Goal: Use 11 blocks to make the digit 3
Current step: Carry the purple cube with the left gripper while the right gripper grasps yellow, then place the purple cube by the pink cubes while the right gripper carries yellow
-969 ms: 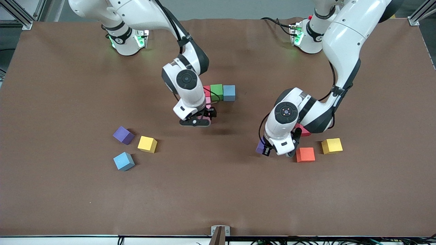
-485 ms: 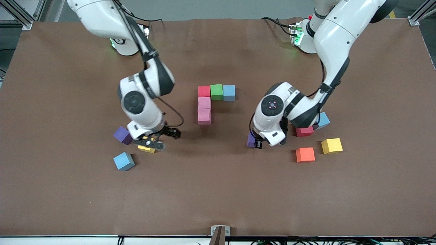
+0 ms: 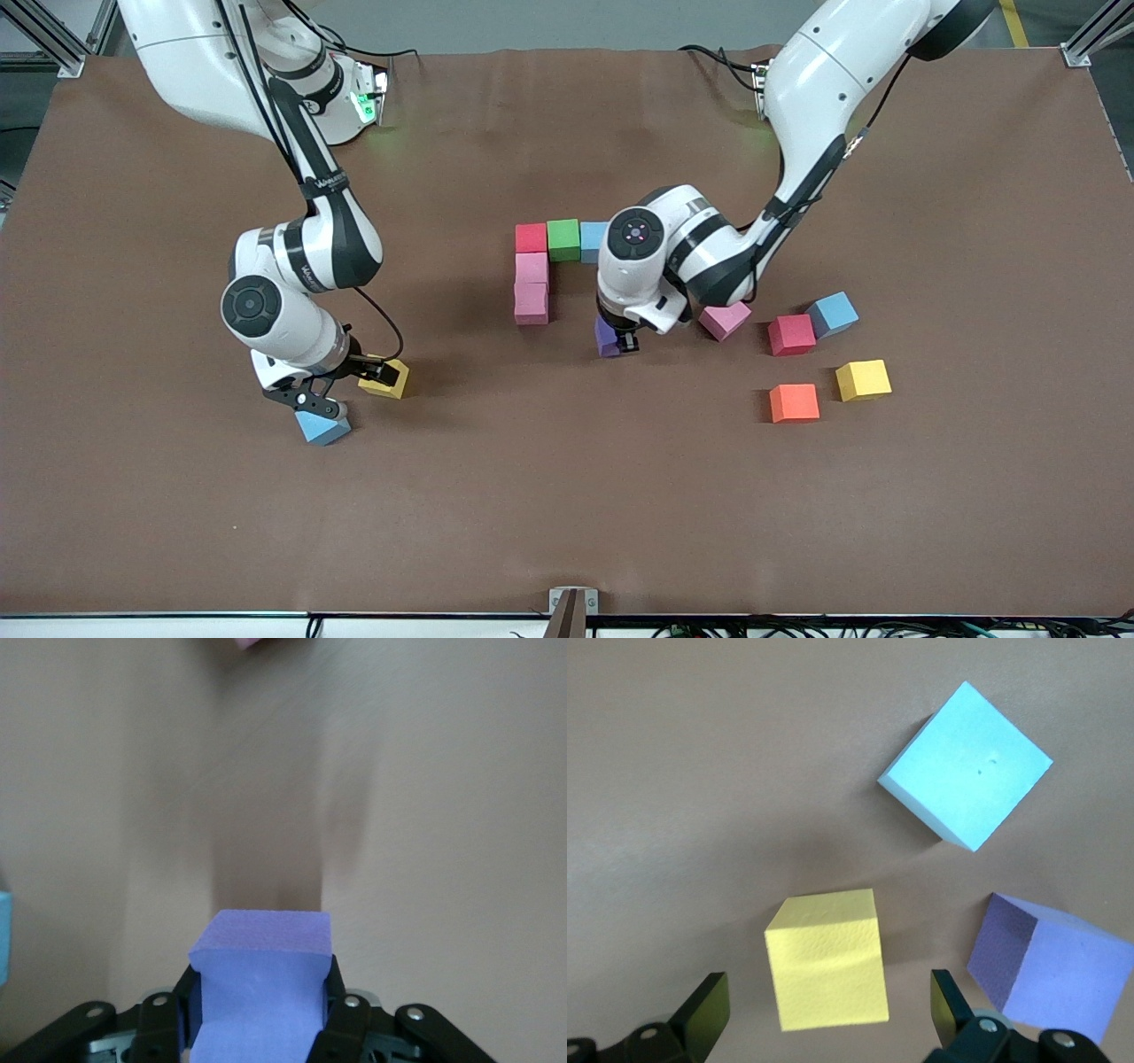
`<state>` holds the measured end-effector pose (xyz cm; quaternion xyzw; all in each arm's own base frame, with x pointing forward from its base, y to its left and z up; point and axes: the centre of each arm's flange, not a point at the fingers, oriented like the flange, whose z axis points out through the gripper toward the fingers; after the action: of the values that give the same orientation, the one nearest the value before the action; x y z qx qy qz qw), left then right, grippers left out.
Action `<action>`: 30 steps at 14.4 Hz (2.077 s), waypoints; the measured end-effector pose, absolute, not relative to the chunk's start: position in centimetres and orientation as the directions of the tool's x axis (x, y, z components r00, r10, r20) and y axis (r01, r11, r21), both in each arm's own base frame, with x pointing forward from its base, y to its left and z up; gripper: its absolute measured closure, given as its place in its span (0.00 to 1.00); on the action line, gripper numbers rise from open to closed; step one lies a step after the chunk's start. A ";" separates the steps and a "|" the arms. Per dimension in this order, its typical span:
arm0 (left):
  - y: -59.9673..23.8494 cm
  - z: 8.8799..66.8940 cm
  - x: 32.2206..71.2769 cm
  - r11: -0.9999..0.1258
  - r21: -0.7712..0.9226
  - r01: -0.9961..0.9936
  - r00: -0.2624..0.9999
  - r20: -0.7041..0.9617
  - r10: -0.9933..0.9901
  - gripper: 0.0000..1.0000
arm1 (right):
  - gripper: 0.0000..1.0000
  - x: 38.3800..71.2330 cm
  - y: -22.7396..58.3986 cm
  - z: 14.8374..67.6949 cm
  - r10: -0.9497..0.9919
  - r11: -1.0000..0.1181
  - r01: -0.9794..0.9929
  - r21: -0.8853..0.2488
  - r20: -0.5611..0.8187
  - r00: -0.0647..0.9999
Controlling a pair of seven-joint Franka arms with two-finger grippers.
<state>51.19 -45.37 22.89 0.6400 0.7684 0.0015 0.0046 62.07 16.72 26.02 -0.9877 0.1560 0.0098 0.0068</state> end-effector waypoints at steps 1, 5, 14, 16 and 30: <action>-46.1 22.2 50.7 0.186 -0.001 0.983 -0.186 -0.005 0.983 0.47 | 0.00 61.9 16.7 25.2 -0.307 -0.952 -0.307 -0.010 -0.019 0.952; -49.4 21.1 49.6 0.180 -0.032 0.983 -0.181 -0.036 0.983 0.47 | 0.00 61.4 17.6 22.0 -0.291 -0.957 -0.291 -0.004 -0.019 0.956; -52.3 21.0 47.7 0.140 -0.031 0.990 -0.141 -0.042 0.989 0.47 | 0.42 61.3 17.8 21.0 -0.237 -0.971 -0.237 -0.001 -0.020 0.971; -52.3 20.9 47.6 0.139 -0.031 0.990 -0.140 -0.042 0.989 0.47 | 0.42 61.5 18.4 21.5 -0.229 -0.973 -0.229 -0.005 -0.021 0.973; -52.3 19.6 46.3 0.118 -0.057 0.991 -0.118 0.004 0.993 0.11 | 0.42 60.4 30.0 26.9 -0.103 -0.993 -0.102 -0.060 0.003 0.995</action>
<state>46.29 -52.28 19.63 0.6636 0.7475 -0.0199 -0.0205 60.42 29.97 26.90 -0.9982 0.0513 -0.0029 0.0301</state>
